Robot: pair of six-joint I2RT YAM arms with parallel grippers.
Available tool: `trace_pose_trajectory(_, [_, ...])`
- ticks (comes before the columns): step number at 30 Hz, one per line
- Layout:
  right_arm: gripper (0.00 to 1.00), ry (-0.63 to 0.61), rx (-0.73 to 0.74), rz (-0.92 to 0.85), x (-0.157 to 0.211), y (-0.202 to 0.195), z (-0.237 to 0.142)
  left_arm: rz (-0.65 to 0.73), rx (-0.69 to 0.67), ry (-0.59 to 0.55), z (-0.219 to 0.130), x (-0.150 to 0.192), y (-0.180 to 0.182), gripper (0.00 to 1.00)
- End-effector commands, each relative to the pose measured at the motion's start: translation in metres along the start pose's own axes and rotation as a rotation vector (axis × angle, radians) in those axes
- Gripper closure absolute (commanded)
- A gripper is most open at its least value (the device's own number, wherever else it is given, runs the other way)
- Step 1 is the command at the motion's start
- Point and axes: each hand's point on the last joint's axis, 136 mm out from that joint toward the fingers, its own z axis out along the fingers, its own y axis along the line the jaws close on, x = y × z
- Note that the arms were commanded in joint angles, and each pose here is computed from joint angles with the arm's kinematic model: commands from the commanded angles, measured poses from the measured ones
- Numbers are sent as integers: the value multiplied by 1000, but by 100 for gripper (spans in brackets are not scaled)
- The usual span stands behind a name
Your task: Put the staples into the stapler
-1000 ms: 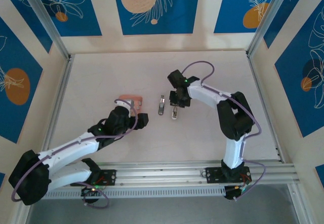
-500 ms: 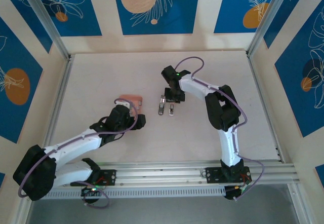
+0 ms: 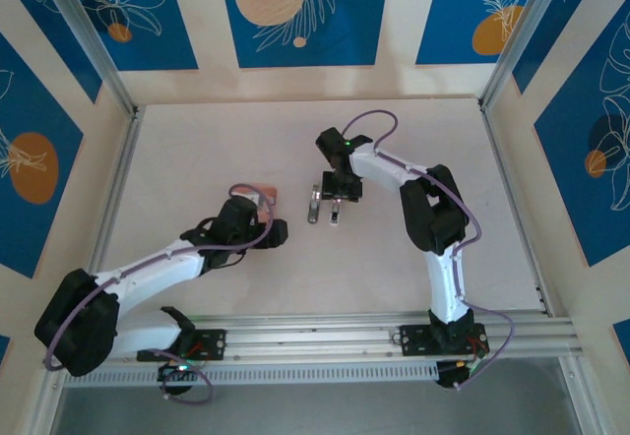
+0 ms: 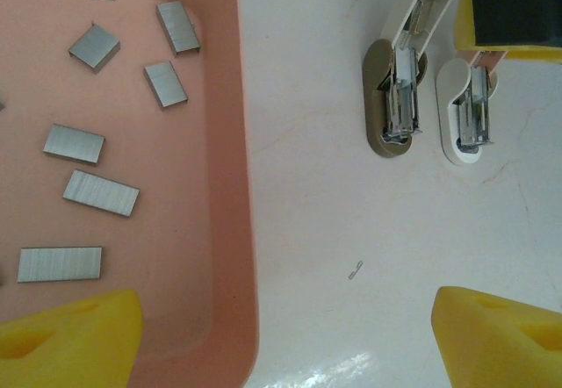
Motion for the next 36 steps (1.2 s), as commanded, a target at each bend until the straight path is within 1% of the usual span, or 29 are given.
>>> trace_pose_trajectory(1, [44, -68, -49, -1, 2, 3, -51, 7, -7, 90, -2, 1, -2, 15])
trace_pose_trajectory(4, [42, -113, -76, 5, 7, -2, -74, 39, -3, 162, 1, 5, -4, 16])
trace_pose_trajectory(7, [41, -139, -126, 6, 19, -3, -87, 86, 10, 236, 6, 10, -10, 17])
trace_pose_trajectory(10, [41, -140, -173, 5, 35, -1, -90, 122, -7, 284, 13, 13, -9, 17])
trace_pose_trajectory(14, [41, -131, -200, -2, 55, 2, -95, 171, -10, 329, 22, 14, -10, 17])
trace_pose_trajectory(18, [41, -155, -207, -36, 63, 8, -100, 181, 14, 382, 28, 21, -14, 17])
trace_pose_trajectory(26, [41, -189, -237, -34, 63, 12, -108, 165, 51, 429, 31, 33, -19, 17])
trace_pose_trajectory(33, [40, -206, -282, -41, 64, 18, -114, 134, 118, 417, 32, 39, -31, 18])
trace_pose_trajectory(36, [41, -238, -333, -93, 65, 30, -122, 134, 142, 418, 33, 43, -39, 18])
